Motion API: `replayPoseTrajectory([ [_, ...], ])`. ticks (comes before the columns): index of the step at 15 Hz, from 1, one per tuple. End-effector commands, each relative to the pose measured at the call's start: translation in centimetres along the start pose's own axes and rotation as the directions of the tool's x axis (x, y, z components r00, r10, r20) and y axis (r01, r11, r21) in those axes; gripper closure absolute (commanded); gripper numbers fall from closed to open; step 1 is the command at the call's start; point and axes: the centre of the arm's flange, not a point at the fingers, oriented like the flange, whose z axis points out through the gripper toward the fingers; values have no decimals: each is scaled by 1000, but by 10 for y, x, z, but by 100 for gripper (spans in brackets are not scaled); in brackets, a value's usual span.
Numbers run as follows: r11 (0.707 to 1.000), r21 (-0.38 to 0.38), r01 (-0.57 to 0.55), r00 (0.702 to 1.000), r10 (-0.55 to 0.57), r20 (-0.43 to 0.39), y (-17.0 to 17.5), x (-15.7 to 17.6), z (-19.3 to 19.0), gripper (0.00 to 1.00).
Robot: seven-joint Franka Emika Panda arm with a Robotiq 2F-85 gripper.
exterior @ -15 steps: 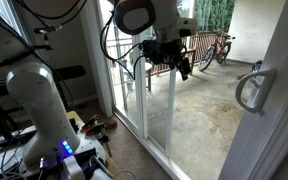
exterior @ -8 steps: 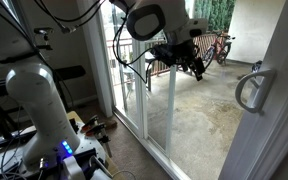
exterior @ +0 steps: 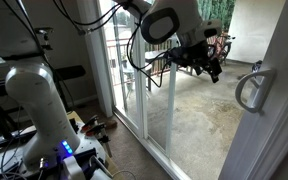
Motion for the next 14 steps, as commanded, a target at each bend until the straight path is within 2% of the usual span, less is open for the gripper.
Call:
replayPoseTrajectory([
  [1, 1000, -7, 1, 1000, -1, 1, 2, 2, 2, 0],
  [14, 1000, -11, 3, 1000, -3, 3, 3, 3, 4, 0],
])
